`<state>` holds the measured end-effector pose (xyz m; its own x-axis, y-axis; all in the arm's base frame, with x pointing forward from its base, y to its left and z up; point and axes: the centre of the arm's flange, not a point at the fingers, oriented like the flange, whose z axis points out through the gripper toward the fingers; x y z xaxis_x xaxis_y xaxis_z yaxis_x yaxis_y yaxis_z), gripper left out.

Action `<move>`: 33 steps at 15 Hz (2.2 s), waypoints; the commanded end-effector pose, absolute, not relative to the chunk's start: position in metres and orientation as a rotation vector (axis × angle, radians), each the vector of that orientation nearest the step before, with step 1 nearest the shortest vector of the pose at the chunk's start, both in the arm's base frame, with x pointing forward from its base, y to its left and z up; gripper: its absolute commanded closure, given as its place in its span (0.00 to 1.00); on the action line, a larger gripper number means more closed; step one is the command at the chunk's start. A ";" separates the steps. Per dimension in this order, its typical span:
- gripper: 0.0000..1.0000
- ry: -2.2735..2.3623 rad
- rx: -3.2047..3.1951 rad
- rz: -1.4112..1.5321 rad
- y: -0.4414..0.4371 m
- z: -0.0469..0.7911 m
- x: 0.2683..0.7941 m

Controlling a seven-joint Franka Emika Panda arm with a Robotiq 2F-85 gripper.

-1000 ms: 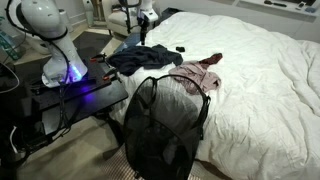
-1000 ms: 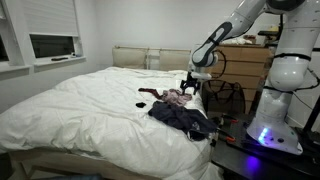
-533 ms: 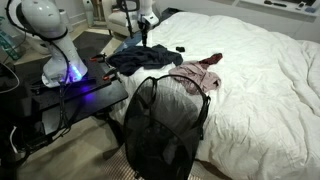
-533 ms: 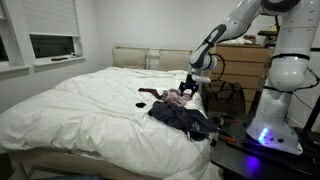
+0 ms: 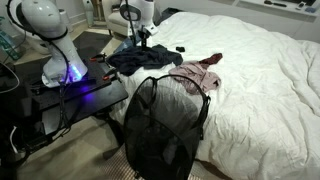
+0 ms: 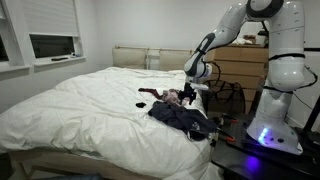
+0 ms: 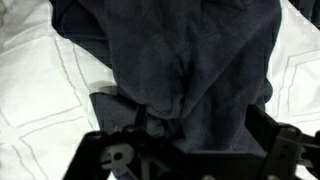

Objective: Pick up the hoodie and put it in the bag

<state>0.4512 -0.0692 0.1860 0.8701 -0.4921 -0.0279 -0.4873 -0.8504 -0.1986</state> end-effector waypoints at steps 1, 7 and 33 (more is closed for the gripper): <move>0.00 0.712 -2.867 -0.015 -0.071 0.159 0.456; 0.00 0.661 -2.952 0.018 -0.074 0.135 0.448; 0.88 0.969 -2.789 0.036 -0.077 0.140 0.423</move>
<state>0.4336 -0.0713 0.1126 0.8124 -0.5746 -0.0995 -0.5827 -0.7928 -0.1787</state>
